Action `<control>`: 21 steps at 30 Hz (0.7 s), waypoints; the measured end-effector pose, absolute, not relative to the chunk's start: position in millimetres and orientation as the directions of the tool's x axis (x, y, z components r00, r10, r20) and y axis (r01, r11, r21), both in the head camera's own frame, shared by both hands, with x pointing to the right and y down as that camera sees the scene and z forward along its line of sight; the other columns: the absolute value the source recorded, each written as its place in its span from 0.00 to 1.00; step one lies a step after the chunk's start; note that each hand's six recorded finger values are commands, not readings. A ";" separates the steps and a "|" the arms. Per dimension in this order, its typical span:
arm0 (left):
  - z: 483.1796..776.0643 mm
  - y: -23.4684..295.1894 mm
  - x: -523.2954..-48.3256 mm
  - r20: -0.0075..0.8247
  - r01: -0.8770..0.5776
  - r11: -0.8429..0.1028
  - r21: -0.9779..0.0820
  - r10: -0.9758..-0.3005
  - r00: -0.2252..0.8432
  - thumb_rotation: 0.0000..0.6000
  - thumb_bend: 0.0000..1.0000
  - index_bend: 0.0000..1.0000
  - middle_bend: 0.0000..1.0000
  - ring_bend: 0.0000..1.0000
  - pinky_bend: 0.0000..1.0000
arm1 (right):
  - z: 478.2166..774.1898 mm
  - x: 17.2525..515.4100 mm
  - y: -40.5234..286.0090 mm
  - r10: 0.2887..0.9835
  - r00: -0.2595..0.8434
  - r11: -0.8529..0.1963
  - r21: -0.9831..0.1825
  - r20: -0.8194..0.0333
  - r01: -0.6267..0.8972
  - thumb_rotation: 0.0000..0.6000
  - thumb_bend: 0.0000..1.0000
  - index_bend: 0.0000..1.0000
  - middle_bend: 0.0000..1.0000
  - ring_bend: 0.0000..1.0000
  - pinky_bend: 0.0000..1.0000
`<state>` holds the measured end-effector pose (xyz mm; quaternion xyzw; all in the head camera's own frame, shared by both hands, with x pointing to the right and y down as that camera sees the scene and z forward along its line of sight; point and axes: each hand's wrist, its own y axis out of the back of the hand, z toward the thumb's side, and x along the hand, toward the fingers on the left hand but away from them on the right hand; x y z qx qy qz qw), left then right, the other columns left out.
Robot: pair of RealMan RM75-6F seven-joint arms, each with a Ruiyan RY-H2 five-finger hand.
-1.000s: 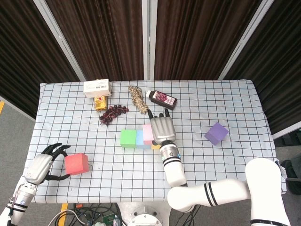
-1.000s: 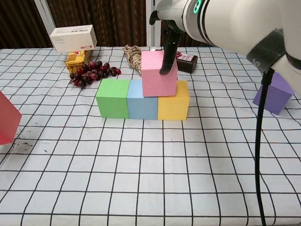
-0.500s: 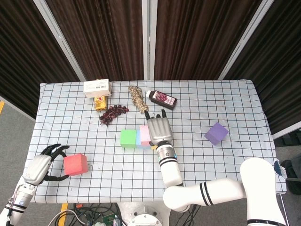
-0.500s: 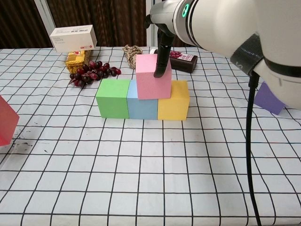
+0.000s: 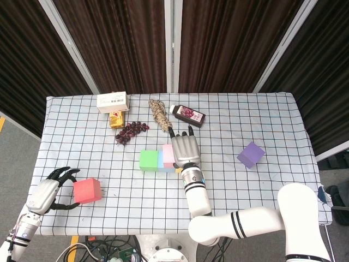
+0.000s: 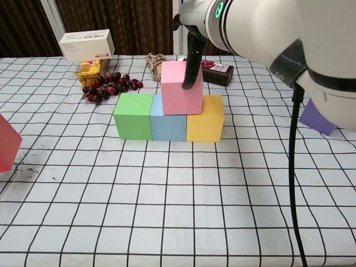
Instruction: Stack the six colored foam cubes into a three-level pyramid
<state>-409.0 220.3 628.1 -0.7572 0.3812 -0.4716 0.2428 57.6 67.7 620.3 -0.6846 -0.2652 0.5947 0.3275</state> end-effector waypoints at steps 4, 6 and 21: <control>628.7 220.8 -409.3 0.532 -0.350 -0.595 -0.724 -0.804 0.266 1.00 0.02 0.18 0.44 0.12 0.15 | 620.1 57.2 69.2 0.757 0.149 -0.640 -0.768 -0.636 -0.025 1.00 0.13 0.01 0.56 0.22 0.00; 628.9 221.0 -409.9 0.533 -0.349 -0.596 -0.723 -0.803 0.267 1.00 0.02 0.18 0.44 0.12 0.15 | 620.9 56.7 70.5 0.758 0.147 -0.639 -0.769 -0.635 -0.027 1.00 0.13 0.01 0.56 0.22 0.00; 629.2 221.1 -412.6 0.533 -0.352 -0.595 -0.722 -0.804 0.265 1.00 0.02 0.18 0.43 0.12 0.15 | 624.0 55.5 72.1 0.761 0.136 -0.639 -0.769 -0.635 -0.020 1.00 0.13 0.01 0.57 0.23 0.00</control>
